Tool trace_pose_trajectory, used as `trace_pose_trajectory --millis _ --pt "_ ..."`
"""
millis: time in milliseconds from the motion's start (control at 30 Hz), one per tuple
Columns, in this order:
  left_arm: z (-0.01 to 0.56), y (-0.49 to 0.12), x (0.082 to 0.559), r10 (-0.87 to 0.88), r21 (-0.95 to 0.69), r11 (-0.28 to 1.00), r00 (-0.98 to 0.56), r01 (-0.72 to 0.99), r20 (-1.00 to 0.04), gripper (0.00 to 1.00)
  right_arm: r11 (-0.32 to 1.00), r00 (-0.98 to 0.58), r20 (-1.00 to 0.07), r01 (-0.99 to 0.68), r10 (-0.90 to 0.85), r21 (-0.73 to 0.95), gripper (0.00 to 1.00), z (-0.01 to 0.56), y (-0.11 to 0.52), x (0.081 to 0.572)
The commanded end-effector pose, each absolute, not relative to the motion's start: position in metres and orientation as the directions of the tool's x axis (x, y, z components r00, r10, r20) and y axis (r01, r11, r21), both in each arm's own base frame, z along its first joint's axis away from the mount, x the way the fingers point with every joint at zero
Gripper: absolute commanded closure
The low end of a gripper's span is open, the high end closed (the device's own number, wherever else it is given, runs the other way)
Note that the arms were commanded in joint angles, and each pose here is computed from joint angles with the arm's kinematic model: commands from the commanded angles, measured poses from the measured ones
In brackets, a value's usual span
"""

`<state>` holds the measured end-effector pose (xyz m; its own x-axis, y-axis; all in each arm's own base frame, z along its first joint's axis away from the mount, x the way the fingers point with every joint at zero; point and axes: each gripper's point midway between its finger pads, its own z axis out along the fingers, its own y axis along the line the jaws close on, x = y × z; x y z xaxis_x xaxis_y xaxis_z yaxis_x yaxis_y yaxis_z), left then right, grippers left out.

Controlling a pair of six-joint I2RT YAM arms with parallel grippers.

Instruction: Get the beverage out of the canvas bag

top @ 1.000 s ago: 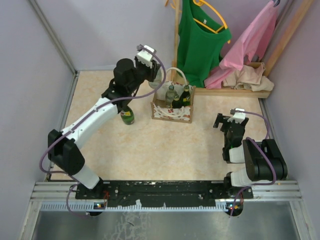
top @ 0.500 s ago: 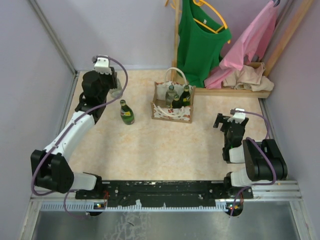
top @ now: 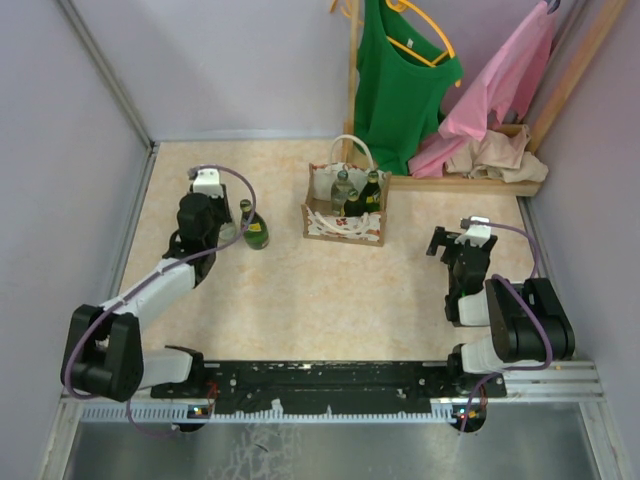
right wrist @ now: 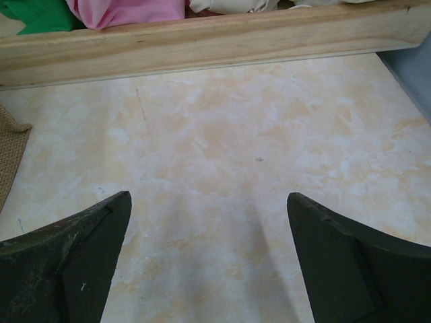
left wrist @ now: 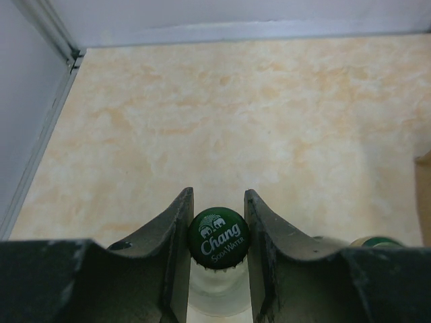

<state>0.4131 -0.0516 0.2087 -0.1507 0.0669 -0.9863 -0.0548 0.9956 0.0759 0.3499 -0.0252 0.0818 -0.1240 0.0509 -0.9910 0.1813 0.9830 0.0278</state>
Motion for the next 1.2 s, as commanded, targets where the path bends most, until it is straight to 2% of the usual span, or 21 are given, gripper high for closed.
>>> trace_pose_trajectory --millis 0,333,667,1167 --pt "0.286 -0.034 0.408 0.019 -0.008 0.99 0.193 -0.138 -0.981 1.0 0.984 -0.039 -0.998 0.175 0.041 0.034 0.01 0.107 -0.023 0.363" --pt "0.268 -0.018 0.393 0.042 -0.016 0.981 0.292 -0.194 -0.955 1.0 0.984 -0.038 -0.998 0.173 0.04 0.033 0.01 0.108 -0.023 0.363" --pt "0.246 -0.008 0.407 0.0 -0.049 0.976 0.224 -0.211 -0.975 0.99 0.984 -0.038 -0.998 0.174 0.041 0.033 0.01 0.108 -0.023 0.363" --pt "0.227 -0.033 0.43 -0.084 -0.092 0.995 0.144 -0.045 -0.986 0.99 0.984 -0.039 -0.998 0.173 0.041 0.034 0.01 0.107 -0.023 0.363"
